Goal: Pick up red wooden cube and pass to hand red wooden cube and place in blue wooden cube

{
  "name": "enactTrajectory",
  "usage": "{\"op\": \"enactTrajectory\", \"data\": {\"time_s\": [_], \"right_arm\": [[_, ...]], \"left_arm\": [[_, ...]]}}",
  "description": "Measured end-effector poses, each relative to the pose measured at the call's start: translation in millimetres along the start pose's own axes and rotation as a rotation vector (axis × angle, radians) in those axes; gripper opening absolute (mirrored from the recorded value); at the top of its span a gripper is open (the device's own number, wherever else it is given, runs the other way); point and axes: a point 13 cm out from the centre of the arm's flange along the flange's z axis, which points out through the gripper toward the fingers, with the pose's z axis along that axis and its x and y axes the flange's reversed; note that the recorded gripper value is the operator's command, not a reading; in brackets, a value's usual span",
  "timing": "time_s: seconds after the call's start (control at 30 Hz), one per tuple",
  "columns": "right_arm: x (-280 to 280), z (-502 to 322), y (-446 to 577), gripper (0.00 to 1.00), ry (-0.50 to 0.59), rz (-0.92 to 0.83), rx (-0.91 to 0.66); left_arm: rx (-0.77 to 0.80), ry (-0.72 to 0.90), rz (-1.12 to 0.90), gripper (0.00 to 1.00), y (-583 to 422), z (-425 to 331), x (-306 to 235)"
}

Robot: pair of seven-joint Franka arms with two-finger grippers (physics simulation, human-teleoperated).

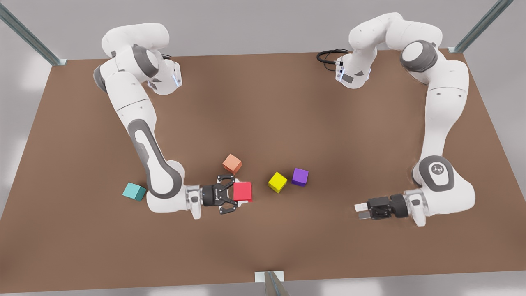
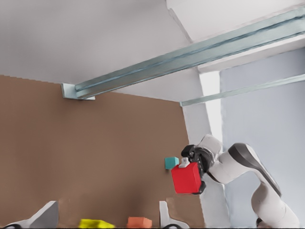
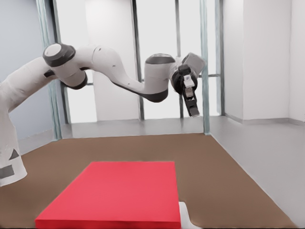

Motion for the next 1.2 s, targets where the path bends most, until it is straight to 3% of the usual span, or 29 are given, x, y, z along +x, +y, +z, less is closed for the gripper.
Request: {"op": "enactTrajectory", "data": {"time_s": [0.1, 0.2, 0.33, 0.43, 0.53, 0.67, 1.2], "right_arm": [[11.0, -134.4, 0.0, 0.47, 0.353, -0.114, -0.042], [39.7, -256.8, 18.3, 0.46, 0.778, -0.141, -0.118], [78.3, -376.4, 46.0, 0.46, 1.194, -0.054, -0.187], [106.1, -427.1, 60.6, 0.46, 1.374, 0.019, -0.203], [128.9, -453.9, 80.3, 0.46, 1.471, 0.075, -0.195], [150.5, -461.0, 96.8, 0.46, 1.52, 0.102, -0.156], [221.3, -448.7, 121.2, 0.47, 1.509, 0.179, -0.006]], "left_arm": [[-0.448, 0.247, 0.183, 1.0, -28.0, -73.8, 41.6], [-0.941, 0.484, 0.128, 1.0, -48.8, -119.9, 125.3], [-1.036, 0.49, -0.005, 1.0, -56.4, -168.7, 171.4], [-1.017, 0.491, -0.042, 1.0, -52.5, -162.7, 176.4], [-0.991, 0.479, -0.077, 1.0, -50.2, -160.0, 178.7], [-0.977, 0.476, -0.104, 1.0, -48.9, -154.3, 180.8], [-0.974, 0.481, -0.17, 1.0, -38.8, -147.0, 186.4]]}}
